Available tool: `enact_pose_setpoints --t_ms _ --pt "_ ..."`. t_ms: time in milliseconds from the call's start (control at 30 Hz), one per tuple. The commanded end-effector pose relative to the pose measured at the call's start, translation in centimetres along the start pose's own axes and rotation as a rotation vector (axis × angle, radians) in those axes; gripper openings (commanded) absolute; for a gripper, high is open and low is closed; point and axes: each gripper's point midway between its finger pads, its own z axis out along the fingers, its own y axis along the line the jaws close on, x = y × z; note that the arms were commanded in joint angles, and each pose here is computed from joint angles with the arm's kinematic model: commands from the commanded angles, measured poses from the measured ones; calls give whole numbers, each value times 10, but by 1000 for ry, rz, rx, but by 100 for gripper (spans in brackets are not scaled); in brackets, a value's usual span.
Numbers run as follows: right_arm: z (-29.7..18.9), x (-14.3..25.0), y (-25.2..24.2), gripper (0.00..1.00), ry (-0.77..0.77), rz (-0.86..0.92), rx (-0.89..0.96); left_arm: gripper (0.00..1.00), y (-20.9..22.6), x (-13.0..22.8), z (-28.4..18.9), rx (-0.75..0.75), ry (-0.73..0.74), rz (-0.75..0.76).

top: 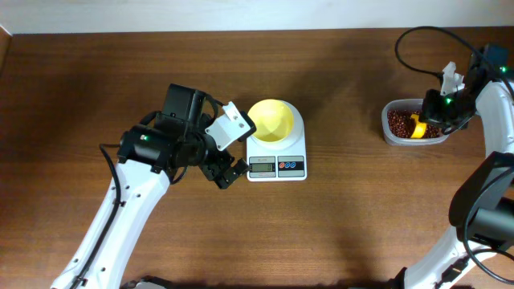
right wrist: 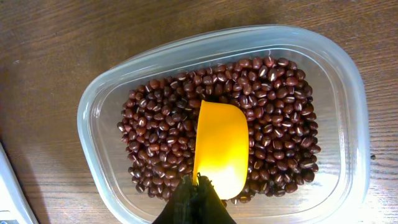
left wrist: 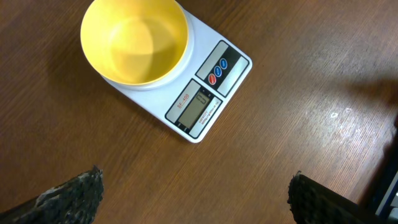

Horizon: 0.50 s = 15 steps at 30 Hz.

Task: Scoop item into bowl and weigh 50g on scale
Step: 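Dip the scoop into the red beans with the right gripper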

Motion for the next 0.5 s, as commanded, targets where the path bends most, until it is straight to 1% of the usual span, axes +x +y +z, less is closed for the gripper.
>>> enact_pose_setpoints --t_ms 0,167,467 --pt "9 11 2 4 40 -4 -44 99 -4 0 -1 15 -11 -5" --pt "-3 8 -10 4 -2 36 -185 99 -4 0 -1 15 -11 -5" --pt "1 14 -2 4 12 44 -231 99 -4 0 -1 15 -11 -5"
